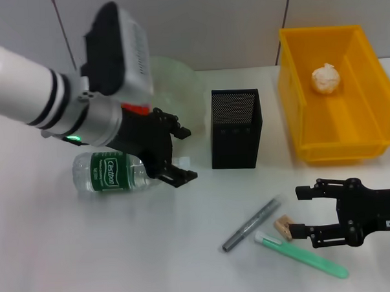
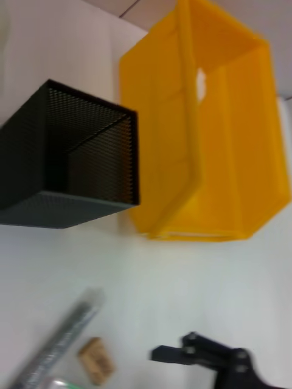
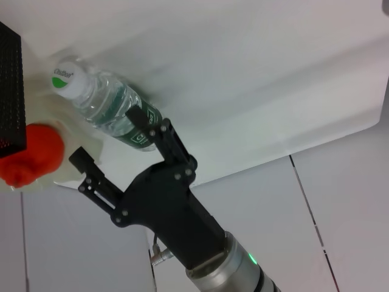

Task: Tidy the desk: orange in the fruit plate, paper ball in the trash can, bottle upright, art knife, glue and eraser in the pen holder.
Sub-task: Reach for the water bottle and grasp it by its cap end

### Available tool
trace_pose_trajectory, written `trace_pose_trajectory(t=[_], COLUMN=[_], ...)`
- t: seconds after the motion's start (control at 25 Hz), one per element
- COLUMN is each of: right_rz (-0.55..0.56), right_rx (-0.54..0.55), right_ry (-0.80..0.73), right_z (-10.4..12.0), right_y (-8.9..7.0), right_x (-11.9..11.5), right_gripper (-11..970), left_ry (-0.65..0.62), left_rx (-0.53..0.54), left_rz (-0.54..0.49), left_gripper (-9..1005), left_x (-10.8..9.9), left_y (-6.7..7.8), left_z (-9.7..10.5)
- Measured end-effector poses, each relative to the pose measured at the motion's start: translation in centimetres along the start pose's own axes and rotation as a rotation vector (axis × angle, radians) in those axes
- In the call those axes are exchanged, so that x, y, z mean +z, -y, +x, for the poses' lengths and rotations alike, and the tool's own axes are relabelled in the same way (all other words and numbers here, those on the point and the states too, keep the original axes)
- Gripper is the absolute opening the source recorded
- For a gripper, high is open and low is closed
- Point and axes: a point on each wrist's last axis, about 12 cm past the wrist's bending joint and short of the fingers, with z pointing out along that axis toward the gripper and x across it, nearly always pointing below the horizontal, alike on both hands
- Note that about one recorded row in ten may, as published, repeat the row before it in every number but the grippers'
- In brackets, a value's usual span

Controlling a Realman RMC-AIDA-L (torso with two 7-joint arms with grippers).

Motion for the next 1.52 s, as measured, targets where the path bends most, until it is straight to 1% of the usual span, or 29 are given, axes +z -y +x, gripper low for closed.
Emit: trace_pose_trajectory(t=[0.12, 0.16, 0.24, 0.4, 0.44, 0.72, 0.92, 1.52], right_rz=[0.002, 0.002, 0.003, 0.004, 0.004, 0.004, 0.004, -0.001], right_rx=[0.009, 0.012, 0.018, 0.018, 0.020, 0.032, 0.032, 0.028], right_ry=[-0.001, -0.001, -0.001, -0.001, -0.001, -0.001, 0.000, 0.005], right_z=[-0.1, -0.1, -0.1, -0.2, -0.2, -0.1, -0.2, -0.4], right_y=[0.1, 0.1, 0.1, 0.2, 0.1, 0.1, 0.1, 0.2], right_x=[-0.1, -0.1, -0.1, -0.1, -0.1, -0.1, -0.1, 0.2], right_gripper=[822, 822, 822, 822, 822, 820, 820, 820], left_ry=[-0.074, -0.074, -0.191, -0.225, -0.242, -0.251, -0.261, -0.285], left_rx=[0.041, 0.041, 0.089, 0.113, 0.142, 0.166, 0.169, 0.183], left_rz=[-0.003, -0.003, -0.001, 0.000, -0.014, -0.033, -0.034, -0.055], left_gripper=[808, 807, 806, 804, 804, 800, 798, 790], left_x=[0.4, 0.4, 1.4, 1.9, 2.5, 3.3, 4.1, 5.2], left_y=[0.0, 0.0, 0.3, 0.6, 0.7, 0.8, 1.0, 1.0], left_z=[-0.7, -0.7, -1.6, -1.9, -2.2, -2.3, -1.9, -1.4])
